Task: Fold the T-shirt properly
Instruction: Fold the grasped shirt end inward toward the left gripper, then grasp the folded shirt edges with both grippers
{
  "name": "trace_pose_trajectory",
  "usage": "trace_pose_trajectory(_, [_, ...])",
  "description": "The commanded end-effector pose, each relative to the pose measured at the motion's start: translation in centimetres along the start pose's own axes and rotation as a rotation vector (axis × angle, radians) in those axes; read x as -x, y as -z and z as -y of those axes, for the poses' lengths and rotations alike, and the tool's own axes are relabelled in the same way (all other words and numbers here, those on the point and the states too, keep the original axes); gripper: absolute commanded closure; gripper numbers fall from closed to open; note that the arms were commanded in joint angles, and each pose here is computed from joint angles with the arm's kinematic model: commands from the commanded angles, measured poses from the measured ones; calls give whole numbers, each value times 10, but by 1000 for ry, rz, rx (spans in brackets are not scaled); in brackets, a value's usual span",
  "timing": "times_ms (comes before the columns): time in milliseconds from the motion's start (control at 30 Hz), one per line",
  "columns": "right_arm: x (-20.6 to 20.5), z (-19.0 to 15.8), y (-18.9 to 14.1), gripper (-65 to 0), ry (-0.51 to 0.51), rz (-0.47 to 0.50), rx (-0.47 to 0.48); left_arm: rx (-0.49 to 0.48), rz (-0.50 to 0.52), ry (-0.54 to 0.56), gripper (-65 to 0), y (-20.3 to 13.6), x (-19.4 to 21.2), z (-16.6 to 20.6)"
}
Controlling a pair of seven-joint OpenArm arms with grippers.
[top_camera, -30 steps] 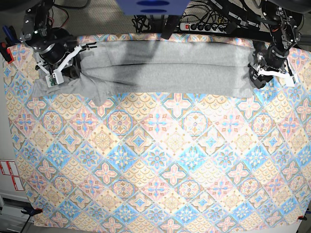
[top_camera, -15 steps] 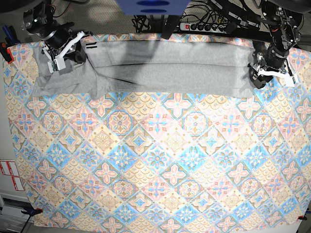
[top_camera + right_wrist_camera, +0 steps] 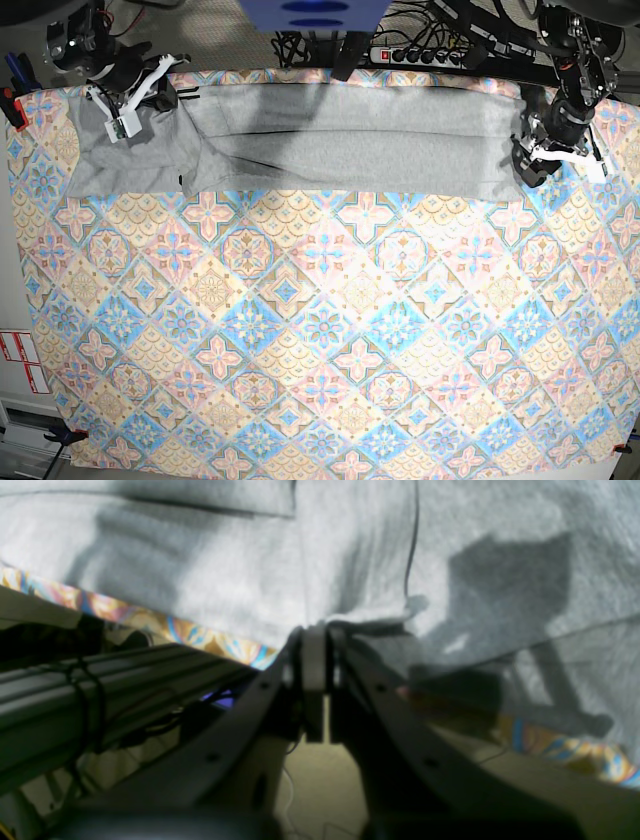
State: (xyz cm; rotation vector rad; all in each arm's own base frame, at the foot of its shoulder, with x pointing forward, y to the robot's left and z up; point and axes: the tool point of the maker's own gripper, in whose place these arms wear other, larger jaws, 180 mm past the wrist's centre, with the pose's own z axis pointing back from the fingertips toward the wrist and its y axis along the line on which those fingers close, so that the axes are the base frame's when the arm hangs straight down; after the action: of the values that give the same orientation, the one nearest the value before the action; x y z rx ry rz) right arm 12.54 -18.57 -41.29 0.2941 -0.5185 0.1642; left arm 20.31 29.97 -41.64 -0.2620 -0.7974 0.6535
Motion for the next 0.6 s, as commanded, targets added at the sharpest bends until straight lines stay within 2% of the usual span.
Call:
trace_pose_trajectory(0, [-27,3,-2,-3,-24,77,0,9,32,13,-282,-2,-11,2])
trace_pose_trajectory(100, [-44,11,0,-12,-26,118,18,9,32,15,-283,-2,-11,2])
trace_pose_trajectory(167, [-46,29,-5,-37,9,130,65,7,32,20,-283,-2,-12,1])
trace_pose_trajectory(233, [-29,41,-3,-74,101,92,103,7,33,22,-283,-3,-13,1])
trace_pose_trajectory(333, [-29,58,-2,-128,222,89,159,6,34,24,-283,-2,-14,1])
trace_pose_trajectory(567, [-34,54,1,-139,235,107,152,8,35,23,-283,-2,-14,2])
